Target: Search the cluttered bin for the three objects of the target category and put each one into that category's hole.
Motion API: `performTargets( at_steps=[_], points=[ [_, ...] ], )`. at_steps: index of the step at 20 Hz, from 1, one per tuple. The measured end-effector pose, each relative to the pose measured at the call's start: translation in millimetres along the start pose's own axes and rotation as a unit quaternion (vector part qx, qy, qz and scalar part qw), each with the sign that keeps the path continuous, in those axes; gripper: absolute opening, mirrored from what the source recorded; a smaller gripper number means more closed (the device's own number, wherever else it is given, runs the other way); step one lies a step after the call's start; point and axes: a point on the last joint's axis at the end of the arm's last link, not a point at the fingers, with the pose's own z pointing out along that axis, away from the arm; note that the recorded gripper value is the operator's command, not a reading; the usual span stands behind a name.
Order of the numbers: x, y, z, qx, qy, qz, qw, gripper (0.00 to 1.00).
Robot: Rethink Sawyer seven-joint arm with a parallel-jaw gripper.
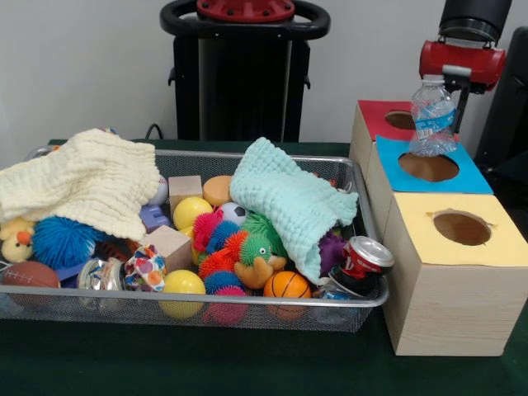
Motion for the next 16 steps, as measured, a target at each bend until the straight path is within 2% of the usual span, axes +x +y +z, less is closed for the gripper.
performTargets(
  at_steps=[7, 12, 16],
  points=[
    [-7.3, -2.5, -3.1, 0.002, 0.011, 0.001, 0.9999, 0.0],
    [-5.6, -3.4, -5.6, 0.009, 0.026, 0.003, 0.9996, 0.0],
    [-5.6, -4.0, -5.1, 0.011, 0.028, 0.004, 0.9995, 0.0]
  ],
)
